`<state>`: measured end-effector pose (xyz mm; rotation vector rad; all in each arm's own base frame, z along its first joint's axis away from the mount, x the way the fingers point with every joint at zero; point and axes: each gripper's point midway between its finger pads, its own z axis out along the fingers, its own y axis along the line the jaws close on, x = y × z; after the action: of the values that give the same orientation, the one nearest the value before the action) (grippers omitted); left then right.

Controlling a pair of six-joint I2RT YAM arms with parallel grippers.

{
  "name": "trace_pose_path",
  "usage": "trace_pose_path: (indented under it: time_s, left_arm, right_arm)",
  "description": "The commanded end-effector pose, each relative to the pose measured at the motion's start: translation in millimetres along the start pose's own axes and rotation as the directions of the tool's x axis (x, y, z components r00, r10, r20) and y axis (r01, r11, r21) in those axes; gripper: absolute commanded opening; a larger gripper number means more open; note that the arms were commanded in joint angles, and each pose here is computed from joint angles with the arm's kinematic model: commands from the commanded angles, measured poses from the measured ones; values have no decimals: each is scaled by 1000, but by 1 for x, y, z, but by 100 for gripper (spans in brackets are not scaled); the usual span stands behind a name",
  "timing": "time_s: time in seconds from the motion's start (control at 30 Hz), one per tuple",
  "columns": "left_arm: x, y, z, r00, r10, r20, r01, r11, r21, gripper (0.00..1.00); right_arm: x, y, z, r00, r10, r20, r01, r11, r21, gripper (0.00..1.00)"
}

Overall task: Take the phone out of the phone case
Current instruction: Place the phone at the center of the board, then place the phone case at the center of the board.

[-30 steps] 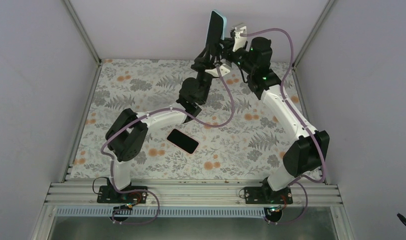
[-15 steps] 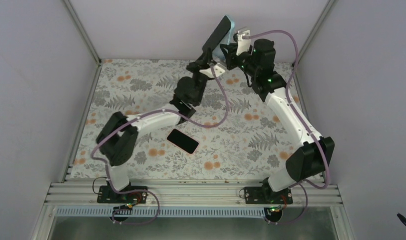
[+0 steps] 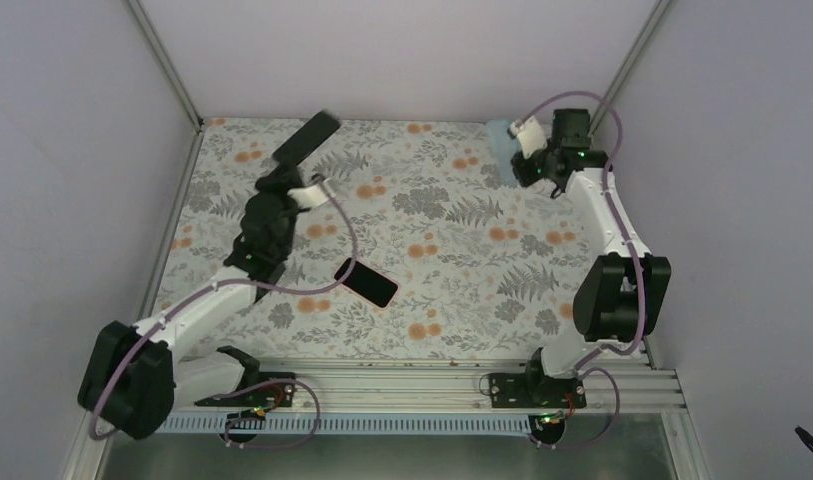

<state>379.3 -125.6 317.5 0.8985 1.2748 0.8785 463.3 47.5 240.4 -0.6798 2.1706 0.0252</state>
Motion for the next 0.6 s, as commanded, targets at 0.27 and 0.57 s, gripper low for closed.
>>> trace_pose_path:
  time_s: [0.27, 0.57]
  left_arm:
    - [167, -95, -80, 852, 456, -257, -422, 889, 179, 2]
    - [189, -161, -106, 834, 525, -168, -421, 803, 422, 60]
  right_arm:
    - [159, 121, 25, 930, 23, -366, -188, 887, -421, 3]
    - [201, 65, 61, 873, 170, -457, -267, 951, -157, 31]
